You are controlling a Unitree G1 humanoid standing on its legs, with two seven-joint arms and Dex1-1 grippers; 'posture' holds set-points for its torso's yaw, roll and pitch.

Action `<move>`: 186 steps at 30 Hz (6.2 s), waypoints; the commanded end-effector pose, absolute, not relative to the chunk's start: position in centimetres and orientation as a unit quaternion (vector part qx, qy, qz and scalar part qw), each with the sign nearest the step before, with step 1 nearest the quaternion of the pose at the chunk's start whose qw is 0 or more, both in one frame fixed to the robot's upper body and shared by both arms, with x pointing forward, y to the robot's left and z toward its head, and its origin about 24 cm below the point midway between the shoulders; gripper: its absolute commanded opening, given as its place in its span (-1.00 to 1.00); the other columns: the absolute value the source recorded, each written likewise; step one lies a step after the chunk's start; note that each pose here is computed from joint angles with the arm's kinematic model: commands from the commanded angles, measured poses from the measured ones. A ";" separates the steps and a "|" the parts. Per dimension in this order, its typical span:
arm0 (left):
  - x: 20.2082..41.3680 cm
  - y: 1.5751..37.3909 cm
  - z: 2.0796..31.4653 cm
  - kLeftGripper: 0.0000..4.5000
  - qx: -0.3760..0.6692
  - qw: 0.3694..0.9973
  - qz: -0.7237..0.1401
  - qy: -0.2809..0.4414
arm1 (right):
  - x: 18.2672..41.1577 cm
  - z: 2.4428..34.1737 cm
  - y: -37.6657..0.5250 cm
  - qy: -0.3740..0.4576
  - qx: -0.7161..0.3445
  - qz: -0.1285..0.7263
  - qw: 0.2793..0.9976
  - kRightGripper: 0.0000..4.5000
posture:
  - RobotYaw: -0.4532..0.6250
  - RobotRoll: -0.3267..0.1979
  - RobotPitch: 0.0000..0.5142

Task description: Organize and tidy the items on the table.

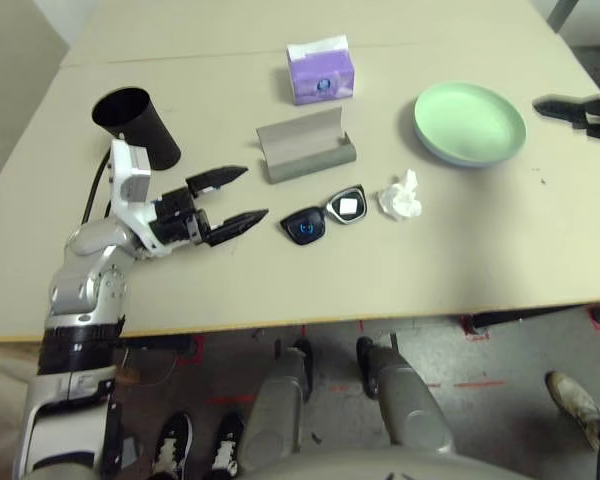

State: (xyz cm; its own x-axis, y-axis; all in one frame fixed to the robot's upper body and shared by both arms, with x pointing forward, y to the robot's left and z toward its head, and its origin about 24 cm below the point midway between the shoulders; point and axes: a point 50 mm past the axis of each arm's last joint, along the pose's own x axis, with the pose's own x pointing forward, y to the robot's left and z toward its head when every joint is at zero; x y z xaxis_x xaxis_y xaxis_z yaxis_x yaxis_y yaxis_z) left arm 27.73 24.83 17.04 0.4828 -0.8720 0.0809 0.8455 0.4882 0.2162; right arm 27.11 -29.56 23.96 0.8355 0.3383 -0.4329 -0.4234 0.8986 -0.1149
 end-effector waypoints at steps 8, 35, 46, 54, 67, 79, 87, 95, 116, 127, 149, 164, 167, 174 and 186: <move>27.2 25.4 17.0 1.00 0.089 0.850 -0.514 -0.074 | 23.4 19.1 -23.9 0.163 -0.188 0.313 0.917 0.99 | -0.64 0.25 0.09; 26.5 25.9 17.8 1.00 0.109 0.850 -0.511 -0.067 | 29.7 13.5 -16.2 0.046 -0.193 0.361 0.911 0.99 | -0.55 0.25 0.02; 26.4 25.7 18.0 1.00 0.111 0.851 -0.508 -0.071 | 31.8 13.6 -16.0 0.062 -0.194 0.320 0.925 0.99 | -0.54 0.25 -0.02; 26.3 25.5 18.0 1.00 0.109 0.852 -0.507 -0.073 | 31.8 14.1 -15.8 0.062 -0.185 0.323 0.926 -0.15 | -0.55 0.25 -0.04; 26.6 25.3 17.2 1.00 0.099 0.853 -0.508 -0.070 | 32.2 16.4 -18.0 0.052 -0.161 0.287 0.943 -0.99 | -0.58 0.25 -0.03; 26.9 25.1 17.2 1.00 0.098 0.853 -0.508 -0.074 | 31.3 16.0 -18.6 0.079 -0.164 0.299 0.937 -0.74 | -0.59 0.25 -0.01; 26.8 25.2 17.1 1.00 0.097 0.853 -0.508 -0.072 | 29.6 16.3 -19.1 0.095 -0.161 0.327 0.926 0.59 | -0.59 0.25 0.00; 26.9 25.3 17.1 1.00 0.097 0.852 -0.509 -0.070 | 29.6 16.5 -18.1 0.094 -0.154 0.342 0.922 0.99 | -0.60 0.25 0.01; 26.5 25.5 17.2 1.00 0.101 0.857 -0.500 -0.072 | 32.8 13.7 -14.9 0.105 -0.155 0.351 0.917 0.99 | -0.54 0.25 0.00; 26.3 25.1 17.2 1.00 0.098 0.858 -0.499 -0.075 | 33.0 14.6 -13.9 0.091 -0.165 0.368 0.910 0.05 | -0.53 0.25 -0.01; 26.4 24.9 16.8 1.00 0.091 0.860 -0.496 -0.079 | 37.9 23.6 -19.7 0.017 -0.218 0.225 0.949 -0.98 | -0.52 0.25 0.01; 25.8 25.1 16.8 1.00 0.090 0.866 -0.486 -0.077 | 41.3 22.0 -22.8 0.033 -0.263 0.121 0.957 -0.22 | -0.48 0.25 0.03; 26.0 24.9 16.6 1.00 0.087 0.865 -0.488 -0.076 | 41.0 22.9 -23.4 0.024 -0.257 0.116 0.959 0.26 | -0.50 0.25 0.04; 26.6 24.5 16.5 1.00 0.083 0.861 -0.496 -0.077 | 39.3 25.8 -25.5 0.004 -0.238 0.106 0.965 0.98 | -0.58 0.25 0.02; 26.7 25.3 16.4 1.00 0.086 0.857 -0.503 -0.071 | 29.5 25.8 -22.6 0.068 -0.197 0.199 0.958 0.98 | -0.64 0.25 0.07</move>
State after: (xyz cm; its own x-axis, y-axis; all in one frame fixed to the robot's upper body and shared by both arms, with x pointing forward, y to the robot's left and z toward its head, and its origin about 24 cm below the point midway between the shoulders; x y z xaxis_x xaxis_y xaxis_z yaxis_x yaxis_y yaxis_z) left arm 26.85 24.94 16.77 0.4828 -0.8741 0.0533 0.8474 0.4817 0.2234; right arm 30.71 -24.43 25.83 0.9339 0.2988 -0.1965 -0.3521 0.8642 -0.3595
